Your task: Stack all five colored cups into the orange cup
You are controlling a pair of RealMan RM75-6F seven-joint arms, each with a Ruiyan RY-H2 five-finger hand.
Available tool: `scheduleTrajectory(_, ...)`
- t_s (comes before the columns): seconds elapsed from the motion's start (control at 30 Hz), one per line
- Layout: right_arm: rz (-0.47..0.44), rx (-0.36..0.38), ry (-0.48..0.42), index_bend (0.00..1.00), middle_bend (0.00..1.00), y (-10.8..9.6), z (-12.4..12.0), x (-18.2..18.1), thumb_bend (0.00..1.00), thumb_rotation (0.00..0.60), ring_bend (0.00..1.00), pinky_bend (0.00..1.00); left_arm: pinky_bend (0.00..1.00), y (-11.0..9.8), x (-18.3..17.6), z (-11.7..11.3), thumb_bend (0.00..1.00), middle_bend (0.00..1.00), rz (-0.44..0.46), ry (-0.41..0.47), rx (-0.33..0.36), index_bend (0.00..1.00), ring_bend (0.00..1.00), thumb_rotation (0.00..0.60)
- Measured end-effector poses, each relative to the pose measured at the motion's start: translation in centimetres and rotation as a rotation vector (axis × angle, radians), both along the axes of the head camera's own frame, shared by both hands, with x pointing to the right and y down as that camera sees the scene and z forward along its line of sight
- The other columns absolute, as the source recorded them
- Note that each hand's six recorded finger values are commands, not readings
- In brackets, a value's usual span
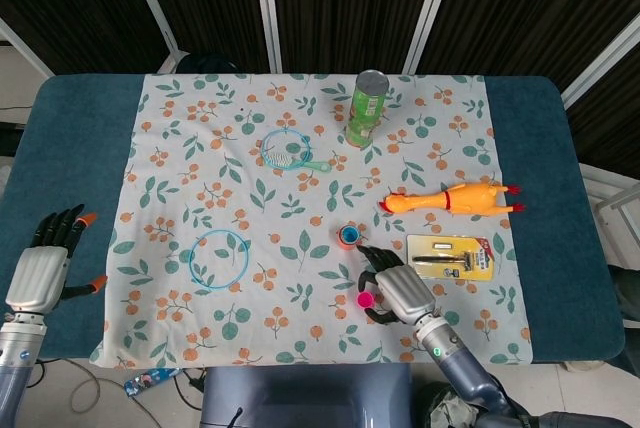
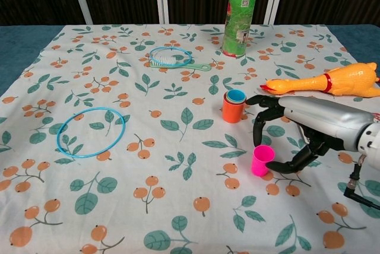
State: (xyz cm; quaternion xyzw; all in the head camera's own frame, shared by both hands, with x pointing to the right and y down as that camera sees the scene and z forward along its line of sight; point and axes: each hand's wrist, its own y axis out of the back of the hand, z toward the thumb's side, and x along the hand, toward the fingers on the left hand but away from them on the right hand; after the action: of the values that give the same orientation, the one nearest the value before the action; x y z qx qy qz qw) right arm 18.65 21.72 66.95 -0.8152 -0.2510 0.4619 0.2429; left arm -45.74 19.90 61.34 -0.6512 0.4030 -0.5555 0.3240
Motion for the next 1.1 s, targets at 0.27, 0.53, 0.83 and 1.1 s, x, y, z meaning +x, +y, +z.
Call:
scheduleTrajectory(0.27,0.003,0.027,-0.008,0.49,0.0,-0.9,-0.6,-0.2,0.37,0.6,0.0,0.11,0.0,0.0,0.0,-0.1,0.12,0.0,0.0,0.001,0.006,0.13,0.0,0.6)
scheduleTrajectory(0.53,0.025,0.106,-0.008,0.49,0.0,-4.7,-2.6,0.2,0.37,0.6,0.0,0.11,0.0,-0.1,0.0,-0.4,0.12,0.0,-0.002,0.004,0.025,0.13,0.0,0.6)
scheduleTrajectory(0.83,0.071,0.143,-0.01,0.49,0.0,-9.5,-4.1,-0.3,0.37,0.6,0.0,0.11,0.0,0.0,0.2,-0.4,0.12,0.0,-0.002,0.002,0.037,0.13,0.0,0.6)
scheduleTrajectory(1.1,0.098,0.117,0.009,0.49,0.0,-11.8,-3.5,-1.4,0.38,0.6,0.0,0.11,0.0,0.0,0.1,-0.4,0.12,0.0,-0.004,-0.003,0.037,0.13,0.0,0.6)
